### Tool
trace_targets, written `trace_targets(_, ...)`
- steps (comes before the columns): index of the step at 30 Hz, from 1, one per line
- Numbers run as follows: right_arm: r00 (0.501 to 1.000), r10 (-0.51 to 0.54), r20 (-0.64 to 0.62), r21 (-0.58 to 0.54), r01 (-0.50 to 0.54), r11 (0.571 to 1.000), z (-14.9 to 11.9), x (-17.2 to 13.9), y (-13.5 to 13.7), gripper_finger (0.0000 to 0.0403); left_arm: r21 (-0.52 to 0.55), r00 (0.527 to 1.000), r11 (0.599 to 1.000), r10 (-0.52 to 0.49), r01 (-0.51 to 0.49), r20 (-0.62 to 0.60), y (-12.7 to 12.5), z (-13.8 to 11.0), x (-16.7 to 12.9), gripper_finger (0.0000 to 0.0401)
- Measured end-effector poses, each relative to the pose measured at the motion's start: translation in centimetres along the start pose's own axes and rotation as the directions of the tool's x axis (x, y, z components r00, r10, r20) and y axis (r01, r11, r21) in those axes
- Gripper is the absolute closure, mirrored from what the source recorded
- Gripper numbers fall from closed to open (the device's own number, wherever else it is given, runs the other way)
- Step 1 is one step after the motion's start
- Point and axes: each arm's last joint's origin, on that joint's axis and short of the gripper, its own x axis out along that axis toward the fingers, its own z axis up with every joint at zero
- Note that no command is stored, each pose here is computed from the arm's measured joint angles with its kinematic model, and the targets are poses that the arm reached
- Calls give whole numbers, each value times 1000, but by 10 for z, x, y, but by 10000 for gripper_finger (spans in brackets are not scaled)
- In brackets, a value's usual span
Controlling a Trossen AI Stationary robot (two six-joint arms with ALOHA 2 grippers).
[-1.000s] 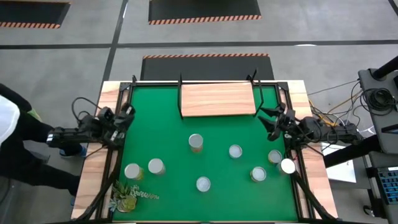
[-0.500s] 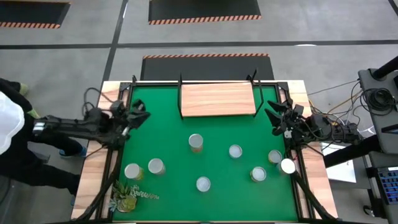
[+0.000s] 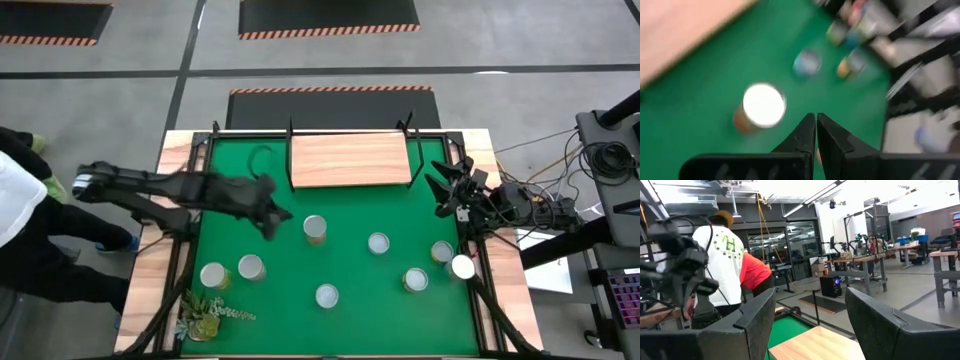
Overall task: Pick and place cans onto a shelf
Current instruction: Put the canned pineapple on the shelf
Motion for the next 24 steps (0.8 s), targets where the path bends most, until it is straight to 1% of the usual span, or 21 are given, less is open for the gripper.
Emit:
trace_targets(2,1000,0,0,0,0,1000,0,0,0,174,17,995,998,59,-58,-83,-13,1,16,401)
trace_targets(4,1000,0,0,0,0,1000,0,0,0,174,60,981,992,116,-108,-155,-26,1,33,401)
trace_targets(8,1000,0,0,-19,0,1000,0,0,0,174,217,925,957,250,-191,-286,-42,-3,67,401)
trace_targets(10,1000,0,0,-19,0,1000,0,0,0,174,317,903,929,294,-192,-313,-49,-6,82,401)
trace_targets(12,1000,0,0,-19,0,1000,0,0,0,174,419,893,894,311,-158,-325,-57,-10,97,400)
trace_targets(14,1000,0,0,-18,0,1000,0,0,0,174,487,883,864,324,-130,-339,-62,-13,110,394)
trace_targets(18,1000,0,0,-17,0,1000,0,0,0,174,546,847,828,377,-127,-375,-64,-13,123,358)
trace_targets(22,1000,1,-1,-16,-1,1000,0,0,0,174,573,848,811,382,-119,-366,-64,-11,127,299)
trace_targets(24,1000,2,-4,-17,-2,1000,-1,0,0,174,587,851,794,410,-157,-327,-62,-9,127,263)
